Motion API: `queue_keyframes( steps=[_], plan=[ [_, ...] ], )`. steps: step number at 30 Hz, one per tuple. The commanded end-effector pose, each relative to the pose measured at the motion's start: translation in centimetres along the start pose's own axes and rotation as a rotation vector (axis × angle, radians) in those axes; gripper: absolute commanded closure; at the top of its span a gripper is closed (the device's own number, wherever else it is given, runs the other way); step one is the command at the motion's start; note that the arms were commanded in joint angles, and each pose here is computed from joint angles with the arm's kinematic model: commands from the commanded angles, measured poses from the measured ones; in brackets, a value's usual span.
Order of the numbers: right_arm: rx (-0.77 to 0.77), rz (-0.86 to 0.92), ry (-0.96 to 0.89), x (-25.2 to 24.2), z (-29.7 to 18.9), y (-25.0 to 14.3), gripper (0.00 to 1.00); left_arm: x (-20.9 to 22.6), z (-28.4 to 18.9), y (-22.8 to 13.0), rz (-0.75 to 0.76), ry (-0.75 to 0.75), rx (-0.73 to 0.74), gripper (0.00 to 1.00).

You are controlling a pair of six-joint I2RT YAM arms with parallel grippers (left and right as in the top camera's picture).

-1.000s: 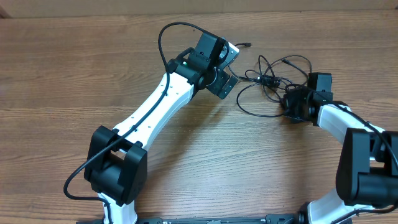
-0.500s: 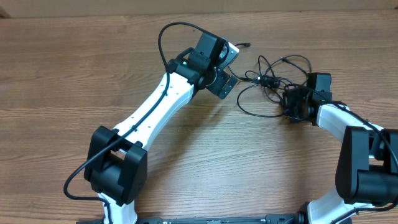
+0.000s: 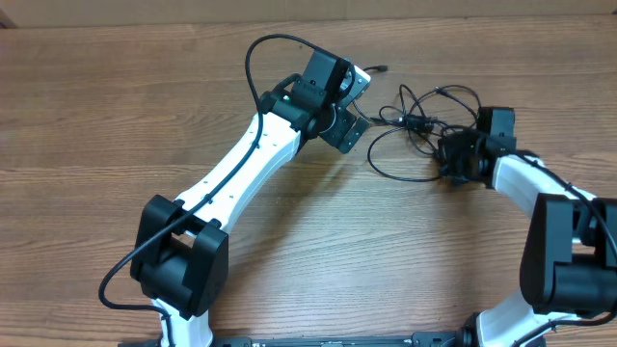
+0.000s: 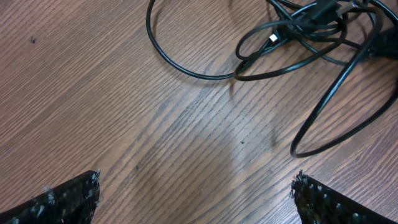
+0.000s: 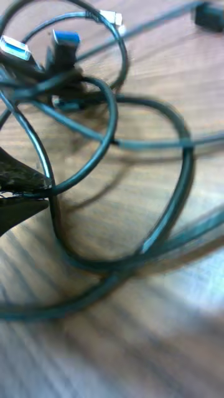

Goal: Untangle cables

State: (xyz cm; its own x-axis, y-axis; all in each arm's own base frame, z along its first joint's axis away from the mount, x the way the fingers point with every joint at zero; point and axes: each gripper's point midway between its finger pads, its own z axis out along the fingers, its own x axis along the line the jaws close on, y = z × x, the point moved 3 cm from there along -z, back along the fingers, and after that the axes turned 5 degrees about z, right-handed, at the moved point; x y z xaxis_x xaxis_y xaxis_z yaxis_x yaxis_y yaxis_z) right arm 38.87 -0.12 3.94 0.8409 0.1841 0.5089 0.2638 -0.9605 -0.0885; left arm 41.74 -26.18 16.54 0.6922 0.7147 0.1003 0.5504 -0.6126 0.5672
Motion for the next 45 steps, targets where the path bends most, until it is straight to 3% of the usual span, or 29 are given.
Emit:
queue_keyframes(
  steps=[1,19,31,35,41,45],
  plan=[
    [-0.009,-0.095,0.051,3.3,-1.2,0.4,0.96,0.3,0.0,0.5,0.001,0.003,-0.014,0.0],
    [-0.055,-0.32,0.131,10.4,-7.0,0.9,0.96,0.3,0.0,0.5,0.001,0.002,-0.013,0.0],
    [-0.1,-0.334,0.07,9.5,-8.1,1.3,0.96,0.3,0.0,0.5,0.001,0.002,-0.013,0.0],
    [-0.097,-0.448,0.065,9.5,-8.1,1.2,0.96,0.3,0.0,0.5,0.001,0.002,-0.012,0.0],
    [-0.114,-0.777,-0.008,8.5,-8.0,1.5,0.68,0.3,0.0,0.5,0.001,0.002,-0.012,0.01],
    [-0.132,-0.895,-0.075,7.6,-8.0,2.0,0.38,0.3,0.0,0.5,0.001,0.001,-0.012,0.0]
  ],
)
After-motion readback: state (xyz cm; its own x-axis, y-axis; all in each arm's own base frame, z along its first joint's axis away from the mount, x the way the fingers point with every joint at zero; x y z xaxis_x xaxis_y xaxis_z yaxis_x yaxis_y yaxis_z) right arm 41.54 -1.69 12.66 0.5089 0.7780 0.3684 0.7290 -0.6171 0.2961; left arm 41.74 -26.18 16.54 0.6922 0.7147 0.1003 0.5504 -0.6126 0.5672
